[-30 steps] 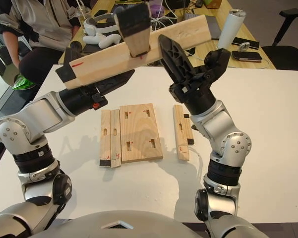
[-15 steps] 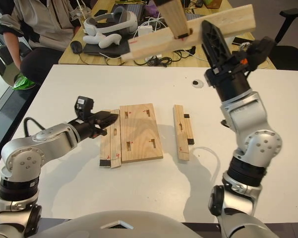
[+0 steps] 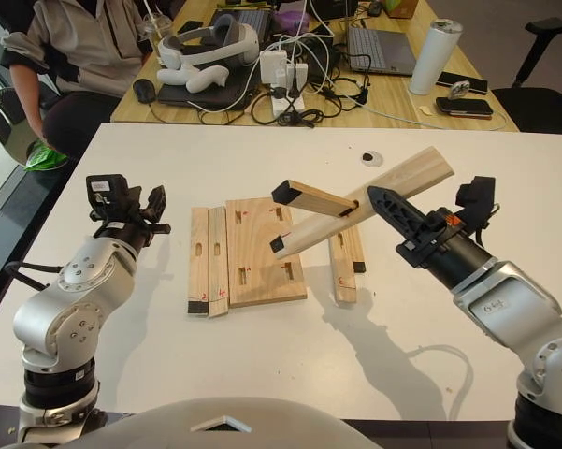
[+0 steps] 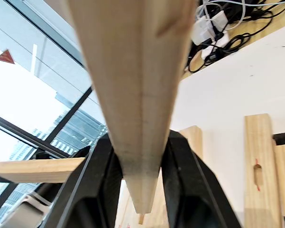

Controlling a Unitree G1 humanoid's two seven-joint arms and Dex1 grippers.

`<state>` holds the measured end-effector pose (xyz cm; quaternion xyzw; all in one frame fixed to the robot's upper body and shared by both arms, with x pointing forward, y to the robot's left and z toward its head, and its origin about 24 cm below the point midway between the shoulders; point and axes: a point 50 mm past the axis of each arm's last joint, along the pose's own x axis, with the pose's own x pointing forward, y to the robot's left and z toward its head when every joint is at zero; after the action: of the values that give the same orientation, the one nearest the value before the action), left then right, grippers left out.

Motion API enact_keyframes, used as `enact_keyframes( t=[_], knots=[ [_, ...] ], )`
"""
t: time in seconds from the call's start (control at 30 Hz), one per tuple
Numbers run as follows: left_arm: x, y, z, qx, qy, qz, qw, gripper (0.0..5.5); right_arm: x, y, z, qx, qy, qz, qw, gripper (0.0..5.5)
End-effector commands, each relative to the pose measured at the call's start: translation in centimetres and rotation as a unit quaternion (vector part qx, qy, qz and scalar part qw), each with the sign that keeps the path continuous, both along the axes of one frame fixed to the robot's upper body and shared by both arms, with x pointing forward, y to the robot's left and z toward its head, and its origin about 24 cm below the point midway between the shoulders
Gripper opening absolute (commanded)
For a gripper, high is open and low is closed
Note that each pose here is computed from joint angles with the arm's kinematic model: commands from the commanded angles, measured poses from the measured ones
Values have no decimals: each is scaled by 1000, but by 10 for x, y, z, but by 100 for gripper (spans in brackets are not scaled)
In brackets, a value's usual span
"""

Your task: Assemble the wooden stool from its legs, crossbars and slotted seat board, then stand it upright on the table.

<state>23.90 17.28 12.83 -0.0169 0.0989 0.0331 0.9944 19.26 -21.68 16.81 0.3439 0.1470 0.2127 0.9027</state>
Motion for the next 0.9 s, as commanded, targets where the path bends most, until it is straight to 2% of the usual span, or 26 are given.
enact_keyframes(
  t=[0.03,0.2,0.63,0.9],
  knots=[
    [1,3,8,-1,-26,25,999,197,-2,0,-8,-48,19,-23,998,101],
    [1,1,11,-5,-41,34,999,197,-11,3,-22,-88,49,-14,995,101],
    [2,-11,8,-11,-44,27,999,197,0,16,-27,-52,32,-26,998,101],
    [4,-9,9,-4,-48,23,999,197,-3,15,-33,-100,36,-12,994,101]
  ],
)
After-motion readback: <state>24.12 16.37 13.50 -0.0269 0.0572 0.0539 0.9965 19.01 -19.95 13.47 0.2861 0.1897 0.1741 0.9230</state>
